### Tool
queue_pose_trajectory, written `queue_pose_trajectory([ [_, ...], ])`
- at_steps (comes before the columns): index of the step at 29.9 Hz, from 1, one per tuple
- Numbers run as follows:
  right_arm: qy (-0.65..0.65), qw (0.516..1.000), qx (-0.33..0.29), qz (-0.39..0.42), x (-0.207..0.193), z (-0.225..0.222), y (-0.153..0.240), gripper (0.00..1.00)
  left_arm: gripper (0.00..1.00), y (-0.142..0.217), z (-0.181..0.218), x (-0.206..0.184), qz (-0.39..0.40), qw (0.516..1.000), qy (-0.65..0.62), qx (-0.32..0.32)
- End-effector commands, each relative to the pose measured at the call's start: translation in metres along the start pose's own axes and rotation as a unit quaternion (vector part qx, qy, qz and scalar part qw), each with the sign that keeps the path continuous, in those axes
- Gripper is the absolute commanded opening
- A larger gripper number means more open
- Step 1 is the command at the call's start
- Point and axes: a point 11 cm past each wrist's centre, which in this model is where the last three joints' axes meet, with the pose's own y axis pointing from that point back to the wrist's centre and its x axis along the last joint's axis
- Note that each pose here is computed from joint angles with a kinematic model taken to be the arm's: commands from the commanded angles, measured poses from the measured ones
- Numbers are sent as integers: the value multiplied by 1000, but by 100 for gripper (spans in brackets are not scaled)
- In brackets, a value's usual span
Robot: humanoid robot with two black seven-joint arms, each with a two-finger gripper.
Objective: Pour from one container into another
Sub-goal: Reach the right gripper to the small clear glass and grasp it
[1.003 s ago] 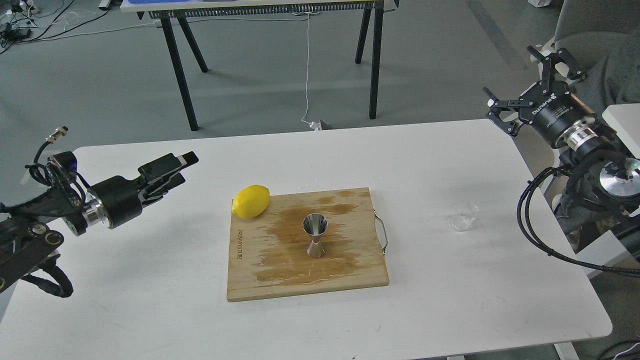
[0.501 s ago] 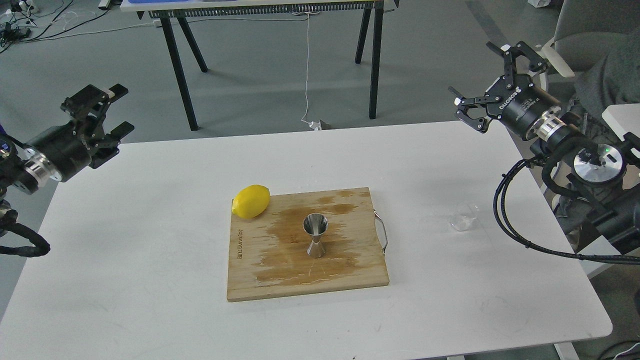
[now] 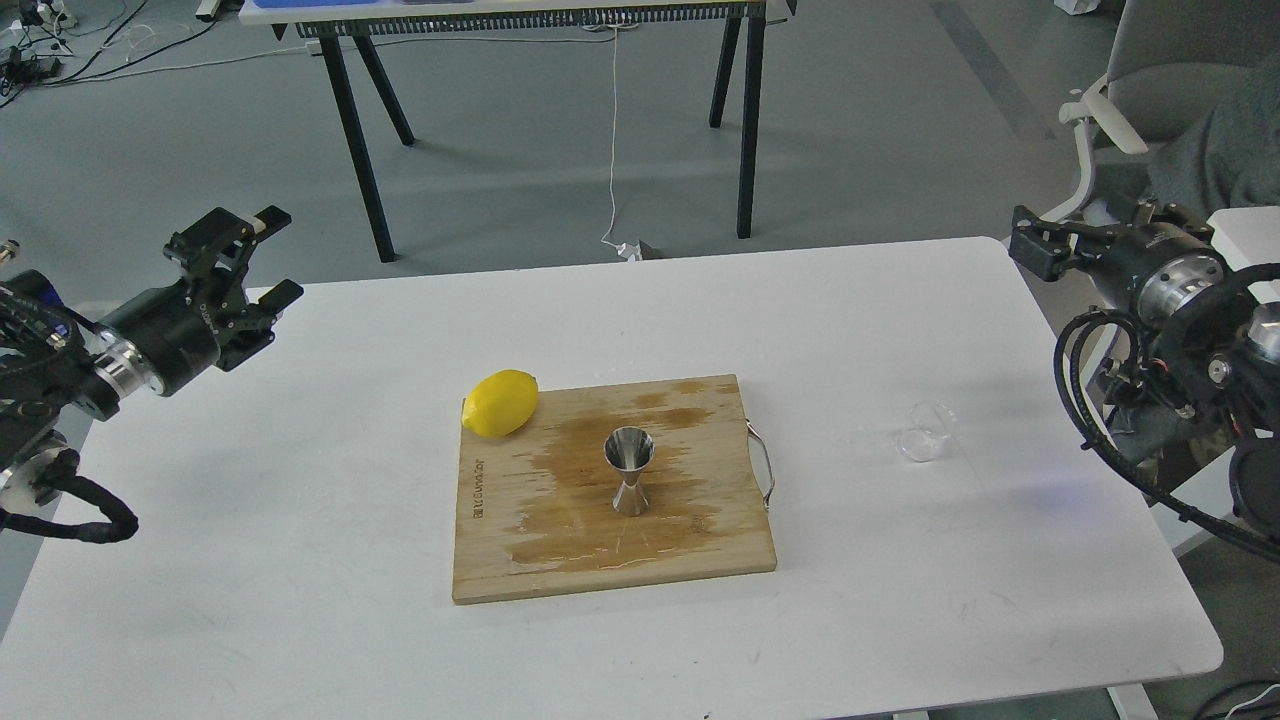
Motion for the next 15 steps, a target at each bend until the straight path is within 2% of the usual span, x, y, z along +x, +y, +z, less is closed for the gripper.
queue_pose_trajectory([
  [1,0,998,-31,49,29,12,10,98,99,-2,-2,-4,-4,1000,3,-1],
  [6,20,996,-41,79,59,17,26,98,99,2,-10,-1,4,1000,6,9],
  [15,28,988,-56,140,109,30,31,96,99,3,-24,-4,11,1000,15,22],
])
